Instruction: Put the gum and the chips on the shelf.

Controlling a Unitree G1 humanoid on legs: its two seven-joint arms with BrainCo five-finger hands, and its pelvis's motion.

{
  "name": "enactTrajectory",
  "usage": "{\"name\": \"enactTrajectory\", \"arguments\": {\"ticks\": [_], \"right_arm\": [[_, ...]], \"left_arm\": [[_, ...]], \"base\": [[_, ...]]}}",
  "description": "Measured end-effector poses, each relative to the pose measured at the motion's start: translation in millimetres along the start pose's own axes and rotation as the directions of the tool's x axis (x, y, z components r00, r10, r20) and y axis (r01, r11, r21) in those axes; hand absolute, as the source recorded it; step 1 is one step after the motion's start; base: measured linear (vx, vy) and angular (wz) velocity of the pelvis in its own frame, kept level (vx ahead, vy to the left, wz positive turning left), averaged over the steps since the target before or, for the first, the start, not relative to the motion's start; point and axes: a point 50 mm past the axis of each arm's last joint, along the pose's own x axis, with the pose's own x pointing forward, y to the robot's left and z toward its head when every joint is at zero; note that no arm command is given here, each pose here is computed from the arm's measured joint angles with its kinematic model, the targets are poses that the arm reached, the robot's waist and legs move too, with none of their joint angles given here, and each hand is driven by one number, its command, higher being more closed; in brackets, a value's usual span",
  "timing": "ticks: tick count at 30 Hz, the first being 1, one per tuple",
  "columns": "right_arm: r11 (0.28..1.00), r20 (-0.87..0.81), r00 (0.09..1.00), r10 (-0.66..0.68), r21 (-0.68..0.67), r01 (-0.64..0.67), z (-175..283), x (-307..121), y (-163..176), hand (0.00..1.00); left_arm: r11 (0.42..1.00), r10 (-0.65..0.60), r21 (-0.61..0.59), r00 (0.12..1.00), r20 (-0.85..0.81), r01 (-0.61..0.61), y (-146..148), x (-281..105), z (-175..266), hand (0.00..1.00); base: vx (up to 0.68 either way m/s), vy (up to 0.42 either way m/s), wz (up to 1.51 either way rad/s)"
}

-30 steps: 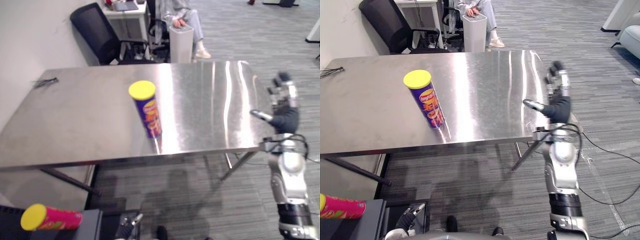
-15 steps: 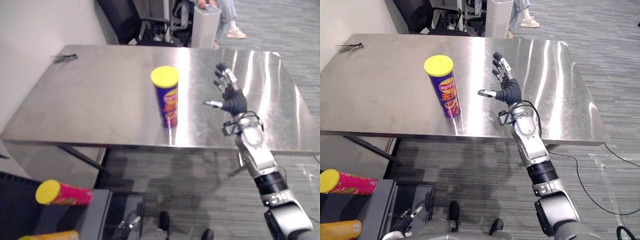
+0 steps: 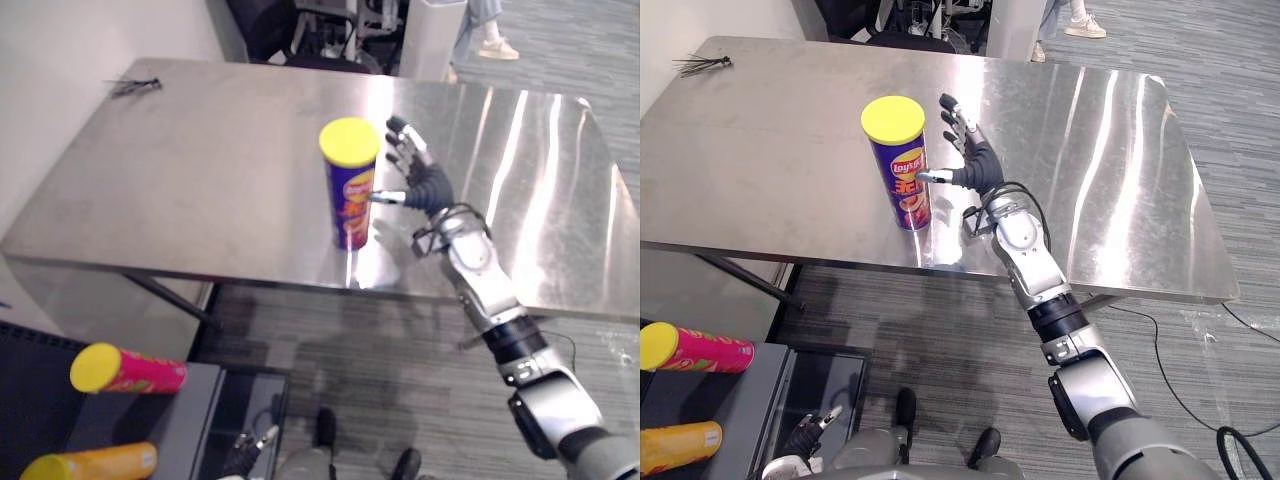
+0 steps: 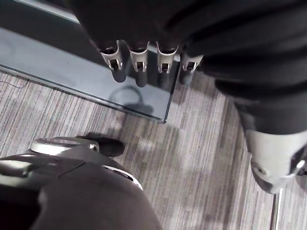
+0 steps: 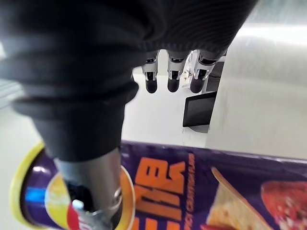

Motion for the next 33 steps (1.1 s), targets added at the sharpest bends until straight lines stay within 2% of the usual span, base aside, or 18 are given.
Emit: {"name": "enactTrajectory", "arguments": {"ticks": [12,23,24,33], "right_arm": [[0.995,-0.062,0.993,0.104,-0.006,-0.104,-12.3,-1.8,17.0,0.00],[0.990,-0.108,0.984,0.140,-0.008,-0.142,-21.0,-2.1,25.1,0.00],[0.990,-0.117,0.984,0.136,-0.012,-0.139,-22.6,-0.7,24.3,1.00],[0.992,-0.090,0.988,0.127,-0.011,-0.129,-13.5,14.2,31.6,1.00]], "left_arm": [[1.000,0.002,-0.009,1.000,0.004,-0.002,1.2,0.5,1.4,0.00],[1.000,0.002,-0.009,1.000,0.014,-0.002,1.0,1.1,4.2,0.00],[1.000,0.002,-0.009,1.000,0.014,-0.001,0.9,1.2,4.3,0.00],[1.000,-0.002,-0.009,1.000,0.023,0.002,-1.1,2.7,7.9,0.00]], "base": [[0.01,0.005,0.03],[0.00,0.002,0.01],[0.00,0.000,0.00],[0.00,0.000,0.01]]}}
